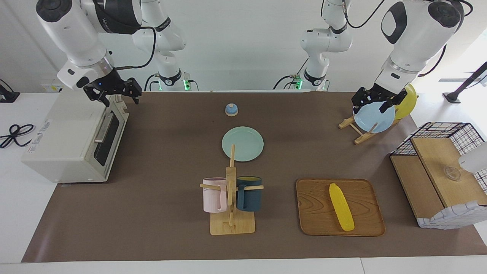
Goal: Put corn in oven
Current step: 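Grasp the yellow corn on the wooden tray with the left gripper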
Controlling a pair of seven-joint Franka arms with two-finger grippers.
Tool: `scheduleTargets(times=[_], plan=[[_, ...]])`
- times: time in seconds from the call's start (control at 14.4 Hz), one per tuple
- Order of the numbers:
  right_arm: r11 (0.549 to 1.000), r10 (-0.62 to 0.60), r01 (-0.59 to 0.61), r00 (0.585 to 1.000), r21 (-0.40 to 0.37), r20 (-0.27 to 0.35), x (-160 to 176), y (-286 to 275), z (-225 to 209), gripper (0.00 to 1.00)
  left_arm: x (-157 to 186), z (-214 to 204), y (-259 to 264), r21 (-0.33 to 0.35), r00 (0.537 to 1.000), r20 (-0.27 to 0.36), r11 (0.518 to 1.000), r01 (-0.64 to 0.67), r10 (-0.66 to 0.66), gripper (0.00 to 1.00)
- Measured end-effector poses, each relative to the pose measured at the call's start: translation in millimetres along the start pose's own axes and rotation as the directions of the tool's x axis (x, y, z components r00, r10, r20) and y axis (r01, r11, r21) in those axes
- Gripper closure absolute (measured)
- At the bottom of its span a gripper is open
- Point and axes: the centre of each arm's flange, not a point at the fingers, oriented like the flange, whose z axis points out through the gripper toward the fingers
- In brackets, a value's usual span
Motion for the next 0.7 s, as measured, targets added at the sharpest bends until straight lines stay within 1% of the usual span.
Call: scheduleTargets(times=[0.56,0.63,0.7], plan=[[1.0,0.022,-0.022,1.0,0.002,0.006,-0.2,3.1,4.0,0.0,0.5,-0.3,-2.4,0.0,1.0,-0.003,1.0,0.004,-0.004,0.0],[1.0,0.018,-0.018,1.0,0.002,-0.001,0.6,6.6,5.7,0.0,0.5,-0.4,-3.0,0.0,1.0,-0.004,1.0,0.006,-0.006,0.0],[1.0,0.002,-0.002,1.0,0.001,-0.013,2.1,11.3,8.0,0.05,0.6,-0.4,-3.3,-0.001,1.0,-0.004,1.0,0.006,-0.006,0.0]])
